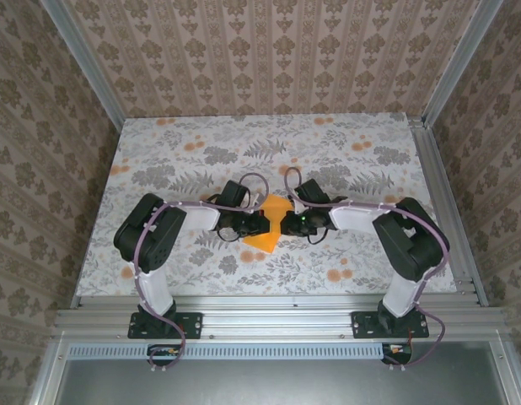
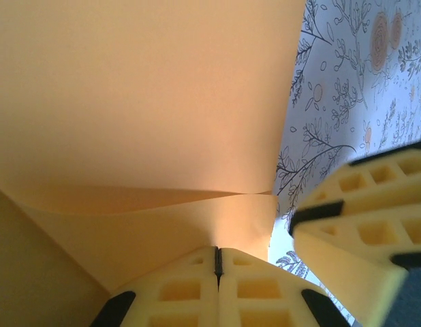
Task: Fold a paper plane with a square sheet of paper (pick it up from the middle)
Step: Fold the triangle a second time at the center of the table.
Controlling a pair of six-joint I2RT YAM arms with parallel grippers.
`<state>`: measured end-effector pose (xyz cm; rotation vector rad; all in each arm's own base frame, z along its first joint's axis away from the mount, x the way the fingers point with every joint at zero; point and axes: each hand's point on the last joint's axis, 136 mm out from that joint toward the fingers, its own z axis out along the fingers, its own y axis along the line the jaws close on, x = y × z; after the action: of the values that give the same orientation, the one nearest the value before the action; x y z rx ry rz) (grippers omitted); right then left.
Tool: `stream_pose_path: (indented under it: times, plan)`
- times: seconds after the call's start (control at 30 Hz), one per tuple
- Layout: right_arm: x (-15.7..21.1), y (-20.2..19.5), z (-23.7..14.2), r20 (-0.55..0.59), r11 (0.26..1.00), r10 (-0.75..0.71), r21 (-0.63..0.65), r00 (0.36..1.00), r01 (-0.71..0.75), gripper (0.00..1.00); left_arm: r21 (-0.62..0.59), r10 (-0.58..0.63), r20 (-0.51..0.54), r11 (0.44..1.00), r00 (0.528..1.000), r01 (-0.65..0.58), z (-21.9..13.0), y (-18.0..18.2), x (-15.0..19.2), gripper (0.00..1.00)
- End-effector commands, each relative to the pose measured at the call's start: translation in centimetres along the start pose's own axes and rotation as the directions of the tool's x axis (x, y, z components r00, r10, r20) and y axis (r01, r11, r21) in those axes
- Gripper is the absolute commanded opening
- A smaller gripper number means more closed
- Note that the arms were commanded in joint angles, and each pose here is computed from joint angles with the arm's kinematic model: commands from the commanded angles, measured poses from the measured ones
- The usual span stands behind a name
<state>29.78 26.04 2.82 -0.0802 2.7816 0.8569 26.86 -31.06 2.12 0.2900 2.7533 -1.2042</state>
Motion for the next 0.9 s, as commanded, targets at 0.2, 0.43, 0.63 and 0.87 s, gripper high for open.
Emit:
stream_pose_path:
  times: [0.2,0.43,0.63,0.87]
  plan:
    - [3.5,5.8,0.1,-0.025,0.977,0.062,-0.204,0.998,-0.066,0.12,-0.058,-0.008,-0.034,0.998,0.999,0.006,0.3,2.4,1.2,0.02]
    - [4.5,6.0,2.5,-0.058,0.979,0.061,-0.193,0.996,-0.071,0.1,-0.062,-0.003,-0.027,0.998,1.0,0.001,0.0,2.5,1.2,0.02]
    - [5.2,4.2,3.5,-0.082,0.991,0.054,-0.118,0.995,-0.064,0.1,-0.057,-0.005,-0.02,0.998,1.0,0.004,-0.1,2.5,1.2,0.02]
    - [7.0,1.8,3.9,-0.124,0.997,0.065,-0.029,0.99,-0.069,0.09,-0.039,-0.005,0.003,0.999,1.0,0.005,-0.5,2.0,0.1,0.02]
